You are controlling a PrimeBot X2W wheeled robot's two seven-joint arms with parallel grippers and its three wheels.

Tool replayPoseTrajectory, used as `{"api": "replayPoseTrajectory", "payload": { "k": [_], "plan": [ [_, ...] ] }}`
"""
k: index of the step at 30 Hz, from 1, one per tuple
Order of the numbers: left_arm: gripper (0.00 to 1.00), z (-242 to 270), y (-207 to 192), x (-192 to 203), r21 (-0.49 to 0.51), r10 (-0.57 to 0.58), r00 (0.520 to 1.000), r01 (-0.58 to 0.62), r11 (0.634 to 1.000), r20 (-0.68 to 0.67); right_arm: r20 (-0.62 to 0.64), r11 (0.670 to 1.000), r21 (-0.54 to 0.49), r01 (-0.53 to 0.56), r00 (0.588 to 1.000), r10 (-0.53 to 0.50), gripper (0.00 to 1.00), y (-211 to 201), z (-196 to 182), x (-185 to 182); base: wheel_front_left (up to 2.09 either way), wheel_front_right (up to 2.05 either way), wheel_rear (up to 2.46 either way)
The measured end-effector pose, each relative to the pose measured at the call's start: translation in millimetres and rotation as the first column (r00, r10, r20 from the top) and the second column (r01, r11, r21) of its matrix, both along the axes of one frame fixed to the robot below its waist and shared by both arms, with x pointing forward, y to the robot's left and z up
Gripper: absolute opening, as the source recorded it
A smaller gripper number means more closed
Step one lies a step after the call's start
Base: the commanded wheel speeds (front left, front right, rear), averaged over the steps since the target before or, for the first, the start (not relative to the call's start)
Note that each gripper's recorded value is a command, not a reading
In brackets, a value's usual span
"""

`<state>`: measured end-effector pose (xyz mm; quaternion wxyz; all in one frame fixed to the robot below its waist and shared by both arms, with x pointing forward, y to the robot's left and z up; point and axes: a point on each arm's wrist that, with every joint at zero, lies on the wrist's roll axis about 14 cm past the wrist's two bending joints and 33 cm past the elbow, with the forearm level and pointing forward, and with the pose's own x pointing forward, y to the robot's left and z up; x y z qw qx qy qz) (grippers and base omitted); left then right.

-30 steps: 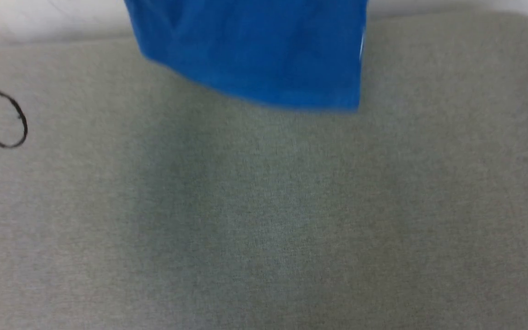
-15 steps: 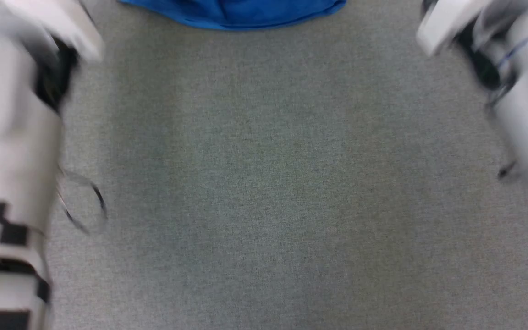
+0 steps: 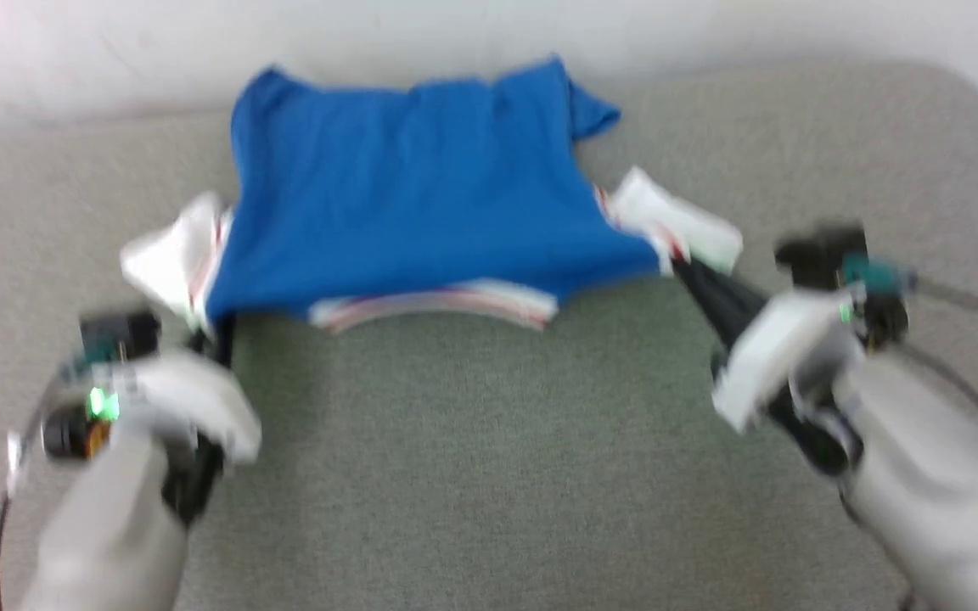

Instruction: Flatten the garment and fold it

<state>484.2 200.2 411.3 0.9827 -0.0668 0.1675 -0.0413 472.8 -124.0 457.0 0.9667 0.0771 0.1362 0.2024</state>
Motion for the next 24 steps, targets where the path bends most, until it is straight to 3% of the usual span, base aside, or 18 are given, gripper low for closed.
{"api": "replayPoseTrajectory", "payload": {
  "k": [13,19,24],
  "plan": [
    [0.0,29,-4,-132,0.041,0.018,1.0,-0.017,0.999,-0.022,-0.029,0.997,0.034,0.075,0.997,-0.074,0.0,-36,-4,-119,0.0,0.0,0.0],
    [0.0,41,-7,-189,0.053,0.026,0.992,-0.02,0.998,-0.123,-0.116,0.99,0.024,0.142,0.984,-0.138,0.0,-40,-13,-170,0.0,0.0,0.0],
    [0.0,17,-6,-235,0.025,0.05,0.955,-0.045,0.999,-0.292,-0.241,0.985,0.002,0.171,0.956,-0.165,0.0,-33,-29,-211,0.0,0.0,0.0]
  ]
}}
